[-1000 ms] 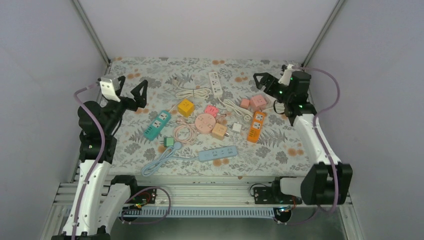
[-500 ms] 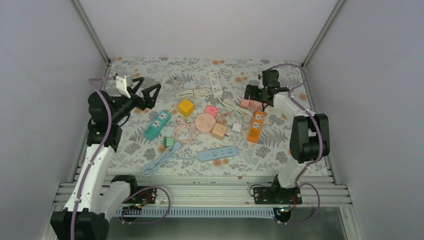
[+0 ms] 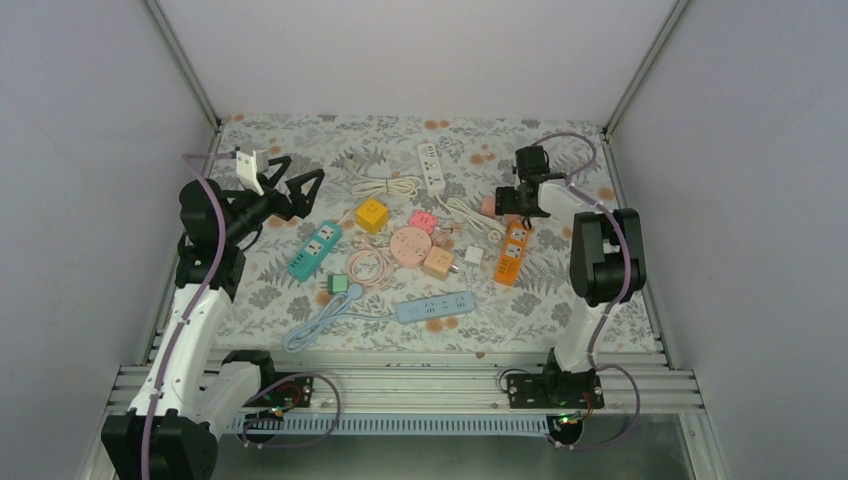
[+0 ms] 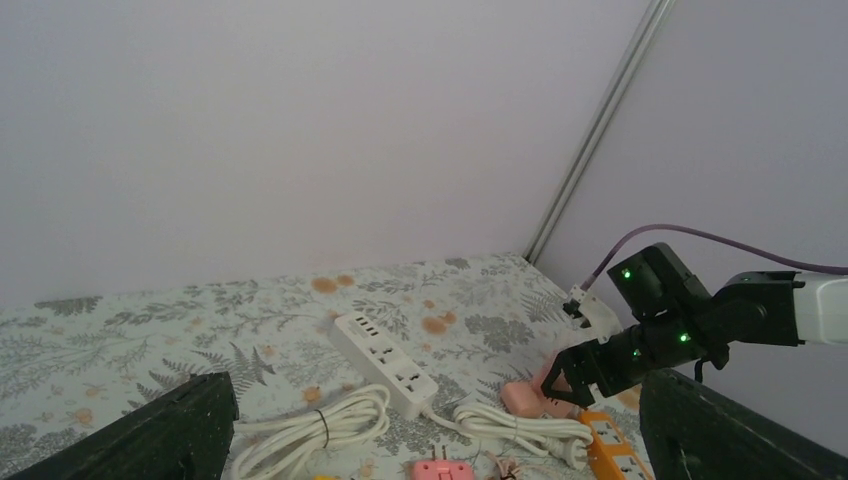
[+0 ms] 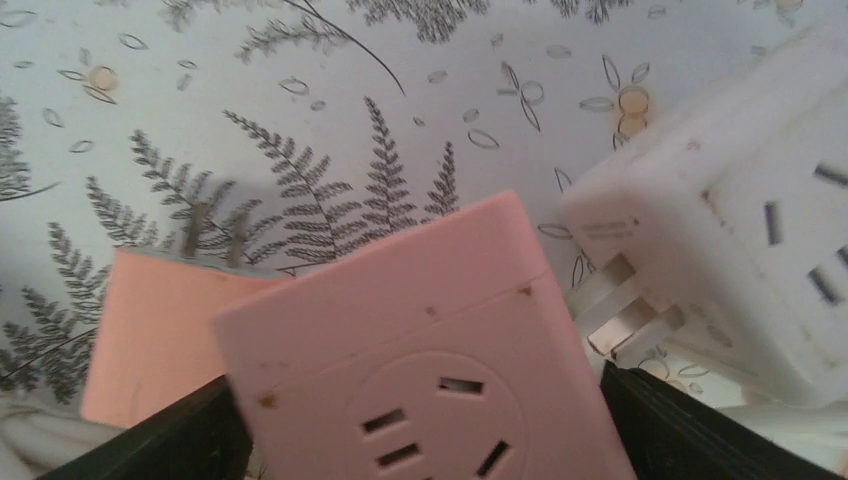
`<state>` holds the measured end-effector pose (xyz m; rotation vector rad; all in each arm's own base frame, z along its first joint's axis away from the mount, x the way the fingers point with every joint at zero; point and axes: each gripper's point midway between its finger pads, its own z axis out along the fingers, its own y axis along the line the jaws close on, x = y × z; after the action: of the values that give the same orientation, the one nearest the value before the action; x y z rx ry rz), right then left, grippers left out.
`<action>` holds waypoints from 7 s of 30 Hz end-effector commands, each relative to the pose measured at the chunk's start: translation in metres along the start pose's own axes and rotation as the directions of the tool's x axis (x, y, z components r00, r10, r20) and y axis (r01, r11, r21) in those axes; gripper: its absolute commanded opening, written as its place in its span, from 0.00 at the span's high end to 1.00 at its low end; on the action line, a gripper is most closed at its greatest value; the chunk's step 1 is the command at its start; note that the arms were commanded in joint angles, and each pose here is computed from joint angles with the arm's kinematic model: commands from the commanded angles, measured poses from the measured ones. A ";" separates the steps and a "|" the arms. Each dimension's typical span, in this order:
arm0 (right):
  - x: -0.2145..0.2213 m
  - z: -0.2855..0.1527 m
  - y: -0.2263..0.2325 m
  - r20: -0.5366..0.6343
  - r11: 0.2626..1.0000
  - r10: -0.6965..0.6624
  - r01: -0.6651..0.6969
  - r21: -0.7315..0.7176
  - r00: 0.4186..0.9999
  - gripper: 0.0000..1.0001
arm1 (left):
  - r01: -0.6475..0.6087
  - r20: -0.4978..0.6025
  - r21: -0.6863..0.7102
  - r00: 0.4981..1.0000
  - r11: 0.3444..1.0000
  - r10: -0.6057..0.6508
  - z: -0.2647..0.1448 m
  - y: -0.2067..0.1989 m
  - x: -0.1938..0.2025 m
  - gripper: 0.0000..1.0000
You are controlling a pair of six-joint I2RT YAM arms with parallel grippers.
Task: Insert the plug
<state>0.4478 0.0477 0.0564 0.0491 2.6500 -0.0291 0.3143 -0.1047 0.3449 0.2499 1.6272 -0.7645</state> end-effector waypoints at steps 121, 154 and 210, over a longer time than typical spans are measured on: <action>0.053 -0.321 0.225 0.881 0.032 -0.413 0.970 -0.240 0.232 0.05 | -0.530 0.088 0.784 0.610 0.323 0.787 0.077 -0.167 0.103 0.53; -0.026 -0.371 0.203 0.810 0.554 0.065 0.654 -0.515 0.582 0.51 | -0.640 0.192 0.360 0.762 0.678 0.618 0.100 -0.145 0.041 0.05; -0.029 -0.266 0.234 0.301 0.591 0.082 0.197 -0.783 0.950 0.44 | -0.701 0.317 0.383 0.711 0.601 0.628 0.141 -0.119 0.076 0.41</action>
<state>0.3478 0.2898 0.2975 -0.3117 2.1127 1.1052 0.3469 -0.3027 0.2991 1.0773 1.1125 -0.5227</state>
